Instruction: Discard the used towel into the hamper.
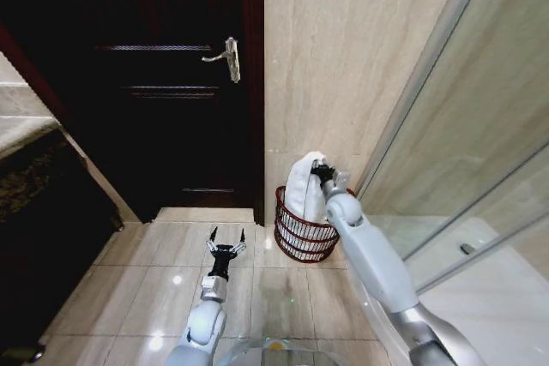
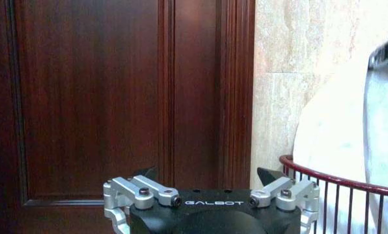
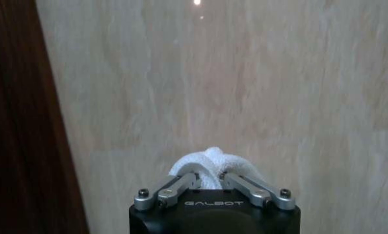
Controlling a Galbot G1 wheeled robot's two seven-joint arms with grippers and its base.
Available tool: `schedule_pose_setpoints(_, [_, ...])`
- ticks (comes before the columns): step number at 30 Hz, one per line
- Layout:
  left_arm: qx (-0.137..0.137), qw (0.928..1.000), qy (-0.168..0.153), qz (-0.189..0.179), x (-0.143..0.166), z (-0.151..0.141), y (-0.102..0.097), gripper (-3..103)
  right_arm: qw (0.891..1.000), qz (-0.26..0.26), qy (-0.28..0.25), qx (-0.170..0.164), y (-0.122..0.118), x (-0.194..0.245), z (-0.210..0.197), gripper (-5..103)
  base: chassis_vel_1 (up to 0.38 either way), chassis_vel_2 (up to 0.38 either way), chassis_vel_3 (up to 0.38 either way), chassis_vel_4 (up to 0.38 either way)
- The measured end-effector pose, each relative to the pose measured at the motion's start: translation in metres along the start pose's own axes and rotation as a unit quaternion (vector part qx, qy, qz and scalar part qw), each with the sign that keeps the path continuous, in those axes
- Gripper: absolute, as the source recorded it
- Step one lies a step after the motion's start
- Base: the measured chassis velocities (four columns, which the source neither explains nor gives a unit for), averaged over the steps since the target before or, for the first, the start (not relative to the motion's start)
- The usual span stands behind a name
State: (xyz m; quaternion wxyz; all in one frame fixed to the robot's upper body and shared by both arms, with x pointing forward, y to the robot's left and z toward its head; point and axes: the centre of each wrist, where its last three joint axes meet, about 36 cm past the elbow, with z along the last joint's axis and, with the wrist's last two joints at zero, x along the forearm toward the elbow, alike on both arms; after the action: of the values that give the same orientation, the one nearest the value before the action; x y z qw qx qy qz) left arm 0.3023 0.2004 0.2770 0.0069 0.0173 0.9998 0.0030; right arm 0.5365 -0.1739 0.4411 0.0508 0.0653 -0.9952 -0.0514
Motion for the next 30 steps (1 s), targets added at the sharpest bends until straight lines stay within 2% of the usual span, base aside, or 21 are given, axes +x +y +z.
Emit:
schedule_pose_setpoints(5, [0.002, 1.0, 0.0, -0.001, 0.0, 0.0, 0.001, 100, 1.0, -0.004, 0.029, -0.006, 0.005, 0.011, 0.023, 6, 0.0, 0.0, 0.0, 0.0])
schedule_pose_setpoints(7, [0.002, 1.0, 0.002, -0.001, 0.001, 0.001, 0.003, 100, 0.998, -0.006, 0.061, -0.006, 0.006, 0.02, 0.036, 6, 0.0, 0.0, 0.0, 0.0])
schedule_pose_setpoints(14, [0.001, 1.0, 0.005, -0.001, 0.003, 0.001, 0.005, 100, 0.991, 0.014, 0.13, -0.027, 0.01, 0.036, 0.036, 6, 0.0, 0.0, 0.0, 0.0])
schedule_pose_setpoints(16, [0.001, 1.0, 0.004, 0.0, 0.002, 0.0, 0.007, 100, 0.982, 0.019, 0.182, -0.043, 0.012, 0.04, 0.024, 6, 0.0, 0.0, 0.0, 0.0])
schedule_pose_setpoints(17, [0.001, 1.0, 0.004, 0.0, 0.002, 0.0, 0.007, 100, 0.982, 0.019, 0.182, -0.043, 0.012, 0.04, 0.024, 6, 0.0, 0.0, 0.0, 0.0])
schedule_pose_setpoints(21, [0.003, 1.0, 0.003, 0.0, -0.001, -0.004, 0.01, 100, 0.964, 0.005, 0.259, -0.064, 0.002, 0.039, -0.009, 6, 0.0, 0.0, 0.0, 0.0])
schedule_pose_setpoints(25, [0.004, 1.0, 0.005, 0.0, -0.001, -0.004, 0.011, 100, 0.959, 0.001, 0.276, -0.061, -0.002, 0.036, -0.019, 6, 0.0, 0.0, 0.0, 0.0])
schedule_pose_setpoints(29, [0.006, 0.9999, 0.008, 0.001, 0.0, -0.004, 0.011, 100, 0.948, -0.011, 0.311, -0.065, -0.006, 0.029, -0.03, 6, 0.0, 0.0, 0.0, 0.0])
schedule_pose_setpoints(30, [0.006, 0.9999, 0.008, 0.001, 0.0, -0.004, 0.011, 100, 0.948, -0.011, 0.311, -0.065, -0.006, 0.029, -0.03, 6, 0.0, 0.0, 0.0, 0.0])
